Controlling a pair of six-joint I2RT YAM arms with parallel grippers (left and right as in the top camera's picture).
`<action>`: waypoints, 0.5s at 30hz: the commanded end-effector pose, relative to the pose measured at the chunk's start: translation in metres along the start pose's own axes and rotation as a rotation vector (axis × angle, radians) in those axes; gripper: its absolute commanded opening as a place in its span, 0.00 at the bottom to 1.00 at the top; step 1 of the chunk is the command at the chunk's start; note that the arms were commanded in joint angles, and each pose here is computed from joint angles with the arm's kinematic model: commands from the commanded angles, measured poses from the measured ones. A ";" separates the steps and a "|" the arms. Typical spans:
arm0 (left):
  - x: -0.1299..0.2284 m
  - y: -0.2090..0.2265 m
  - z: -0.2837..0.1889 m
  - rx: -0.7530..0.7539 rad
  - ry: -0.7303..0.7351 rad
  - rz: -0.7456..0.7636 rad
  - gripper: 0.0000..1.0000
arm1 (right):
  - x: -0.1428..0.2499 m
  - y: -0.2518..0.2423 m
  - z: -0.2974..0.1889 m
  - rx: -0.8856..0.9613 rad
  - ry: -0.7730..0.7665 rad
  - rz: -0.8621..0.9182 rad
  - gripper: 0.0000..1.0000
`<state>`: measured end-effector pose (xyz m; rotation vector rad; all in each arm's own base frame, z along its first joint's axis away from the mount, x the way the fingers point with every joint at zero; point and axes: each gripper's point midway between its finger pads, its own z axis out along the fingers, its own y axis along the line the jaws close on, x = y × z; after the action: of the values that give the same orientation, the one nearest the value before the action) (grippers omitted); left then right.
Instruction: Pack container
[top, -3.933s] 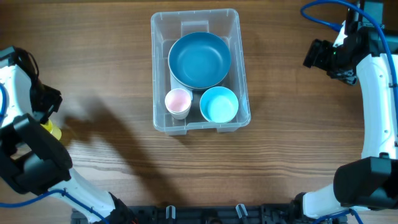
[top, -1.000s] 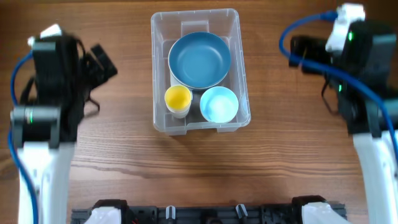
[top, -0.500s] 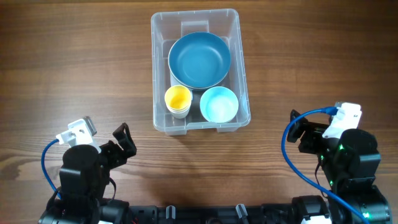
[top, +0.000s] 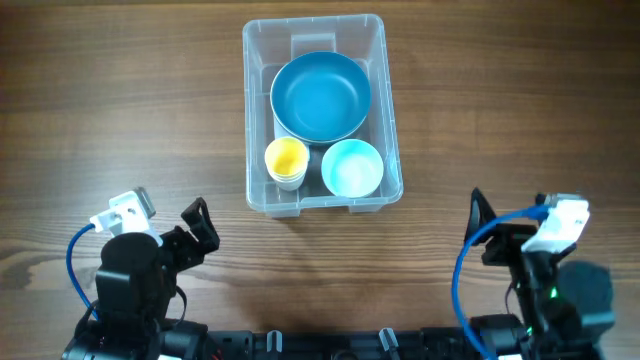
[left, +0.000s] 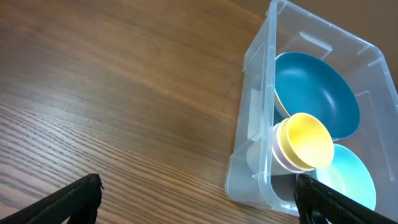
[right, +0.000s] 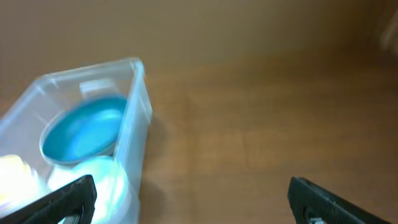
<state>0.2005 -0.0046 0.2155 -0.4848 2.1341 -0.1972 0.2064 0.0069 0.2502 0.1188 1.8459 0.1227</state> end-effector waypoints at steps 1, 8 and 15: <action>0.002 -0.002 0.001 0.009 0.004 -0.007 1.00 | 0.014 0.008 0.004 -0.075 -0.115 -0.032 1.00; 0.002 -0.001 0.001 0.009 0.003 -0.006 1.00 | -0.002 0.018 0.028 -0.167 -0.503 -0.032 1.00; 0.002 -0.002 0.001 0.009 0.003 -0.006 1.00 | 0.064 0.027 0.055 -0.231 -0.266 -0.123 1.00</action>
<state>0.2006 -0.0047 0.2142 -0.4853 2.1371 -0.1965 0.2450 0.0310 0.1822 -0.0265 1.5474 0.2087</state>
